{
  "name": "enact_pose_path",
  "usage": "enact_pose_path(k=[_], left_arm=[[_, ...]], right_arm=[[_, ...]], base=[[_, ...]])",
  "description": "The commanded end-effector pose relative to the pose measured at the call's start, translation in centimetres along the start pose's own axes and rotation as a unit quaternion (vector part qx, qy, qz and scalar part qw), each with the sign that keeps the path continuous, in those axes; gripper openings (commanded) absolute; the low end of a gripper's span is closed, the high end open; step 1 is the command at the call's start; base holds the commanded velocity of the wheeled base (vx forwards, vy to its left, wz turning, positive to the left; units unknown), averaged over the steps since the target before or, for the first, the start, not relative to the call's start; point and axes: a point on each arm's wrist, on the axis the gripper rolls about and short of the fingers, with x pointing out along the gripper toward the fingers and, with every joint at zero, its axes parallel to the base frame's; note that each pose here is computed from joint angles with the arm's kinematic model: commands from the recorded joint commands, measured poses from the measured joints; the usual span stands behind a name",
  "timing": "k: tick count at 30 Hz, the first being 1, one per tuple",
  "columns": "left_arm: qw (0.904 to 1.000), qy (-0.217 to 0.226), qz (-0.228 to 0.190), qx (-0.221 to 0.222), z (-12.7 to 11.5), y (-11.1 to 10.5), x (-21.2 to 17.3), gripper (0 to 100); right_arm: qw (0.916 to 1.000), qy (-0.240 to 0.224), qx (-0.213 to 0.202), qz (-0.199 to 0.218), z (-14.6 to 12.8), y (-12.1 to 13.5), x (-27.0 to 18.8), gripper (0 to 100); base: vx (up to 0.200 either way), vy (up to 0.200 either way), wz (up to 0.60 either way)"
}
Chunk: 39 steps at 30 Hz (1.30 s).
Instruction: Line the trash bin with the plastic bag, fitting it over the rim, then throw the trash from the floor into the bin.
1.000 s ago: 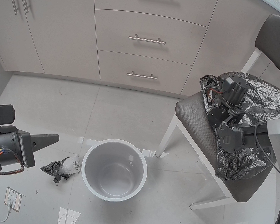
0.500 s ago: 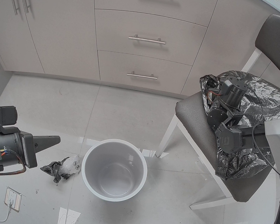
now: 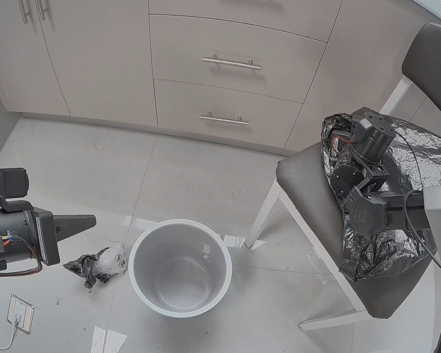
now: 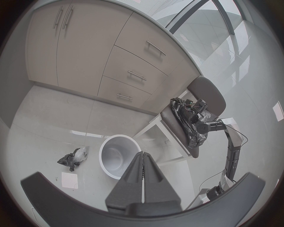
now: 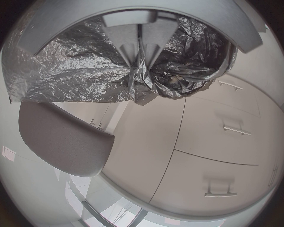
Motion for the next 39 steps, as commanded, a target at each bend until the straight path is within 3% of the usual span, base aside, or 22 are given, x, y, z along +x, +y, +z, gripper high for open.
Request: enact_pose_path(k=[1, 4, 8, 10, 11, 12, 13, 15, 17, 18, 19, 21, 22, 23, 24, 25, 26, 28, 31, 34, 35, 39], left_arm=[[1.0000, 0.000, 0.000, 0.000, 0.0, 0.0, 0.0, 0], [1.0000, -0.001, 0.000, 0.000, 0.0, 0.0, 0.0, 0], [1.0000, -0.001, 0.000, 0.000, 0.0, 0.0, 0.0, 0], [1.0000, 0.000, 0.001, 0.000, 0.0, 0.0, 0.0, 0], [1.0000, 0.000, 0.001, 0.000, 0.0, 0.0, 0.0, 0], [1.0000, -0.001, 0.000, 0.000, 0.0, 0.0, -0.1, 0], [1.0000, -0.001, 0.001, 0.000, 0.0, 0.0, -0.1, 0], [1.0000, -0.001, 0.000, 0.000, 0.0, 0.0, -0.1, 0], [1.0000, -0.002, -0.001, 0.000, 0.0, 0.0, -0.1, 0], [1.0000, -0.002, -0.001, 0.000, 0.0, 0.0, -0.1, 0], [1.0000, -0.001, 0.000, 0.000, 0.0, 0.0, -0.1, 0], [1.0000, -0.001, 0.000, 0.000, 0.0, 0.0, -0.1, 0], [1.0000, -0.001, 0.000, 0.000, -0.1, 0.0, -0.1, 0], [1.0000, -0.002, -0.001, 0.000, -0.1, 0.0, -0.2, 0], [1.0000, -0.003, -0.001, 0.001, -0.1, 0.0, -0.2, 0], [1.0000, -0.007, -0.003, 0.002, -0.1, 0.0, -0.1, 0], [0.9999, -0.009, -0.004, 0.003, -0.1, 0.0, -0.1, 0], [1.0000, -0.007, -0.003, 0.002, -0.4, 0.1, 0.0, 0], [0.9999, -0.009, -0.004, 0.003, -0.4, 0.2, 0.0, 0], [1.0000, -0.008, -0.004, 0.003, -0.5, 0.2, 0.2, 0], [1.0000, -0.003, -0.003, 0.003, -0.7, 0.3, 0.3, 0], [1.0000, 0.003, -0.003, 0.000, -0.8, 0.3, 0.6, 0]], right_arm=[[0.9991, -0.016, 0.032, -0.024, 1.5, -1.6, 1.5, 0], [0.9976, -0.020, 0.046, -0.048, 1.9, -3.4, 3.2, 0], [0.9968, -0.001, 0.069, -0.040, 3.1, -4.4, 3.1, 0], [0.9960, 0.017, 0.086, -0.011, 3.5, -4.6, 2.8, 0], [0.9923, 0.040, 0.111, 0.036, 4.3, -4.9, 2.1, 0], [0.9823, 0.076, 0.145, 0.092, 5.0, -5.2, 1.2, 0], [0.9810, 0.080, 0.147, 0.098, 5.0, -5.2, 1.1, 0], [0.9482, 0.137, 0.218, 0.186, 6.5, -6.0, -0.3, 0], [0.8851, 0.209, 0.307, 0.280, 7.9, -7.4, -1.3, 0], [0.8796, 0.214, 0.312, 0.288, 8.0, -7.5, -1.3, 0], [0.8175, 0.273, 0.364, 0.353, 8.4, -8.7, -1.5, 0], [0.7664, 0.311, 0.406, 0.388, 8.3, -10.2, -1.0, 0], [0.7498, 0.324, 0.421, 0.394, 8.2, -10.7, -0.9, 0], [0.7214, 0.344, 0.446, 0.403, 8.1, -11.3, -0.7, 0], [0.7037, 0.357, 0.460, 0.408, 8.0, -11.6, -0.6, 0], [0.6673, 0.385, 0.478, 0.422, 7.6, -12.2, -0.5, 0], [0.6429, 0.405, 0.484, 0.433, 7.2, -12.8, -0.6, 0], [0.6275, 0.423, 0.481, 0.442, 6.0, -13.3, -0.6, 0], [0.6228, 0.423, 0.479, 0.452, 5.0, -13.4, -1.1, 0], [0.6150, 0.409, 0.457, 0.495, 3.7, -13.6, -2.3, 0], [0.6084, 0.390, 0.434, 0.538, 3.3, -14.1, -3.5, 0], [0.5955, 0.366, 0.420, 0.579, 5.2, -14.1, -6.6, 0]], base=[[0.000, 0.000, 0.00], [0.000, 0.000, 0.00], [0.000, 0.000, 0.00], [0.000, 0.000, 0.00], [0.000, 0.000, 0.00], [0.000, 0.000, 0.00], [0.000, 0.000, 0.00], [0.000, 0.000, 0.00], [0.000, 0.000, 0.00], [0.000, 0.000, 0.00], [0.000, 0.000, 0.00], [0.000, 0.000, 0.00], [0.000, 0.000, 0.00], [0.000, 0.000, 0.00], [0.000, 0.000, 0.00], [0.000, 0.000, 0.00], [0.000, 0.000, 0.00], [0.000, 0.000, 0.00], [0.000, 0.000, 0.00], [0.000, 0.000, 0.00], [0.000, 0.000, 0.00], [0.000, 0.000, 0.00]])
